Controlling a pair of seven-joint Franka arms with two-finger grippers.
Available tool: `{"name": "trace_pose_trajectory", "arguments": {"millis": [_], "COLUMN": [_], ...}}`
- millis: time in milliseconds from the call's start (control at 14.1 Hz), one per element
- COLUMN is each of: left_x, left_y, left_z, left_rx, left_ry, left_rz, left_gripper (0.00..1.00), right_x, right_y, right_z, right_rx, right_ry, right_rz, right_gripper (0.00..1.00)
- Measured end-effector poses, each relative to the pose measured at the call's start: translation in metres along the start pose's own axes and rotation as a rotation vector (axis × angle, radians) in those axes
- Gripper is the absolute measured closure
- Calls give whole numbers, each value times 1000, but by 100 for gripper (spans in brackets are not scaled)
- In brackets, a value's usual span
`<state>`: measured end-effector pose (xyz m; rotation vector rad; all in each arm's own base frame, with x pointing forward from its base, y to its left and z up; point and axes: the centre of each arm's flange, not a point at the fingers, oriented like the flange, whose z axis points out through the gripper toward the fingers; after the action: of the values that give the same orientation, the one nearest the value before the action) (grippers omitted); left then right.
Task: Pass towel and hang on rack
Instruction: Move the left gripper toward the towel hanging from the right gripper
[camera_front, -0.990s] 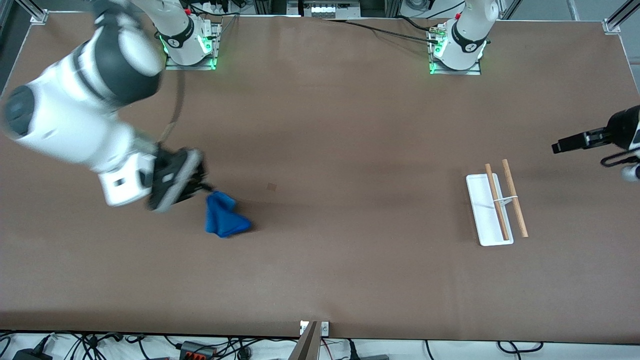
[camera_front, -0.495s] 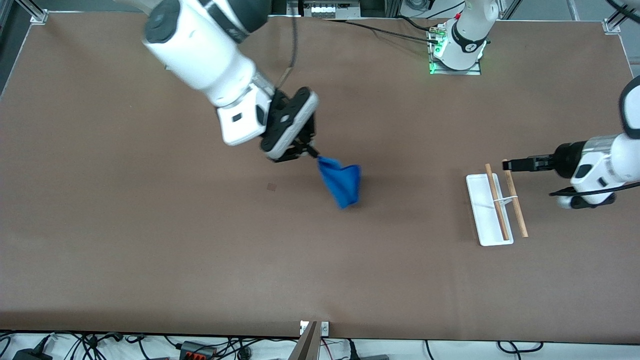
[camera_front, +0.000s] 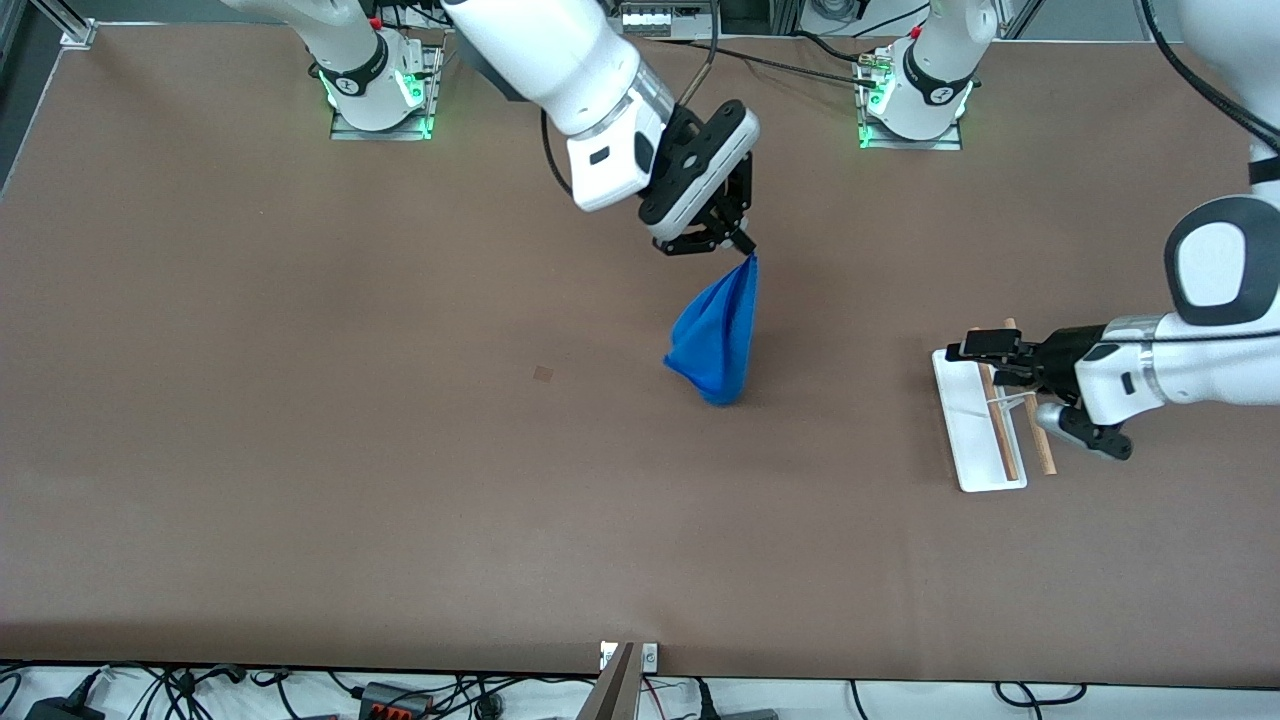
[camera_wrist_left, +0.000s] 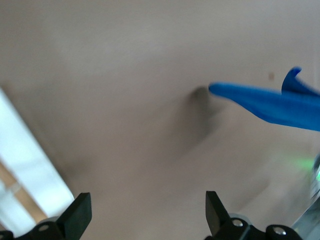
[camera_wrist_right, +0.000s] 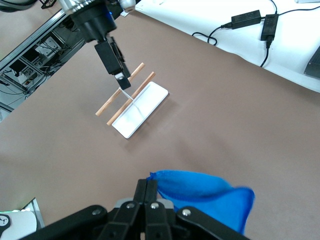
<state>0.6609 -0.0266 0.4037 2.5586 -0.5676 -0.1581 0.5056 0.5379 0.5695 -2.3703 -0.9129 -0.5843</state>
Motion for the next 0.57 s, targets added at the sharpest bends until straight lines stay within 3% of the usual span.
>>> {"name": "trace_pose_trajectory", "arguments": {"millis": [141,283,566], "left_x": [5,3,-4], "left_y": [-8,-16,-21], "left_z": [16,42,99], "left_rx": [-27,-110,-223], "left_ry": [26,86,212], "left_rz": [192,359,526], "left_gripper": [0,0,0], "right_x": [1,1,1], "right_y": [3,5,2], "right_z": [-1,-1,-1], "right_rx": [-4,-7,-5], "right_ry": [2,3,2], "right_rz": [3,4,2], "right_gripper": [99,99,99]}}
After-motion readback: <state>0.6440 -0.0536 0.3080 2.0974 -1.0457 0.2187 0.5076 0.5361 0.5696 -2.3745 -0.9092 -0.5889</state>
